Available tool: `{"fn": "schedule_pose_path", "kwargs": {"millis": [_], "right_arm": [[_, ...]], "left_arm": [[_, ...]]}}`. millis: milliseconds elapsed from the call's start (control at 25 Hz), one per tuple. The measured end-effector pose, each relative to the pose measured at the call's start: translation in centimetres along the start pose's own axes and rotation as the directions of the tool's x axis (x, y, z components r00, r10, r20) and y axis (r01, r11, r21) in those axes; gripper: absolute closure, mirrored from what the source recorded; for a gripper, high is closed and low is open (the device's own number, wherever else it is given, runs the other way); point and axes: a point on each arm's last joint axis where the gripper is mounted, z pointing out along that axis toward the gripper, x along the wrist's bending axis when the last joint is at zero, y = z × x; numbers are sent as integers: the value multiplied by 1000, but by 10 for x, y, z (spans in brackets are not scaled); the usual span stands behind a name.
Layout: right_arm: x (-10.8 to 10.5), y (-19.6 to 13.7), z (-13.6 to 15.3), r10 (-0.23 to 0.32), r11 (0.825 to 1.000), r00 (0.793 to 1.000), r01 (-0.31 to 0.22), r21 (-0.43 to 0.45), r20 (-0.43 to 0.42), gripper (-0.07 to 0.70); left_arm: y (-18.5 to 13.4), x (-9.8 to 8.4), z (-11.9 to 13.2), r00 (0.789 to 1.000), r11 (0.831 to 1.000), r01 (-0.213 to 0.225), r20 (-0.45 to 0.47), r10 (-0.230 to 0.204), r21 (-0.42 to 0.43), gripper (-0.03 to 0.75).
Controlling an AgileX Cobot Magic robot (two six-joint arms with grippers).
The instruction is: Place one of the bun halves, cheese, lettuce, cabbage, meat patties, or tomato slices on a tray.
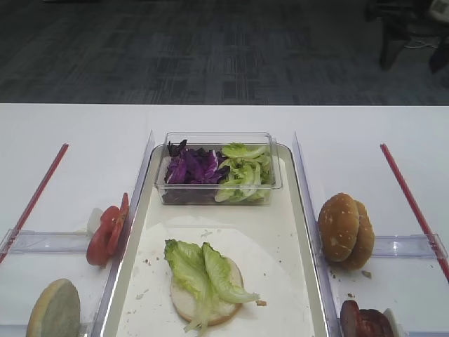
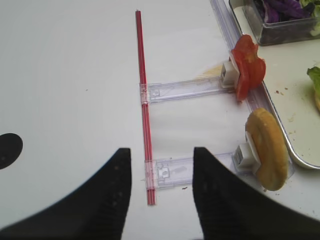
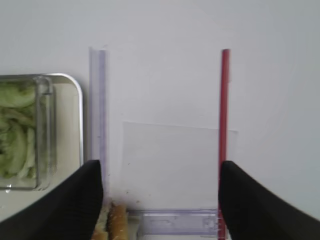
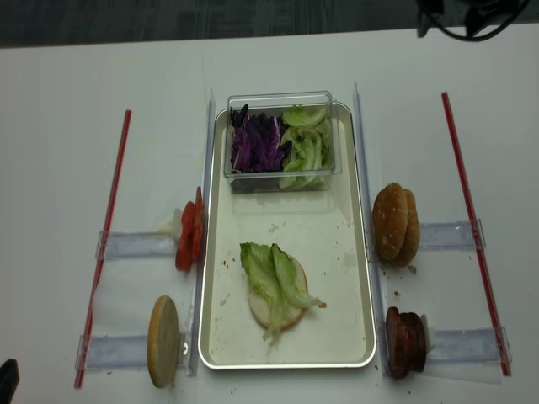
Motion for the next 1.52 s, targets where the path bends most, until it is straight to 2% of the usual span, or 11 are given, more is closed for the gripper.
{"fn": "schedule_pose_path", "kwargs": {"millis": [160, 280, 640, 920, 1240, 1520], "right_arm": [[-38, 3, -11, 84, 996, 996, -83, -31, 36, 132], [-54, 2, -20, 109, 993, 993, -107, -50, 49, 132], [-56, -14, -52, 107, 989, 993, -102, -104, 45, 132], [-50, -79, -92, 78, 989, 996, -72, -133, 46, 132], [-45, -162, -114, 57, 986, 998, -52, -161, 29, 132], [-43, -215, -128, 46, 971, 999, -39, -236, 26, 132]], "left_arm": [[0, 0, 0, 1000, 1000, 0, 0, 0, 0, 411], [0, 0, 0, 1000, 1000, 0, 0, 0, 0, 410], [0, 0, 0, 1000, 1000, 0, 0, 0, 0, 411], [0, 0, 0, 1000, 1000, 0, 0, 0, 0, 411], [0, 0, 0, 1000, 1000, 0, 0, 0, 0, 411], [0, 0, 0, 1000, 1000, 0, 0, 0, 0, 411]]}}
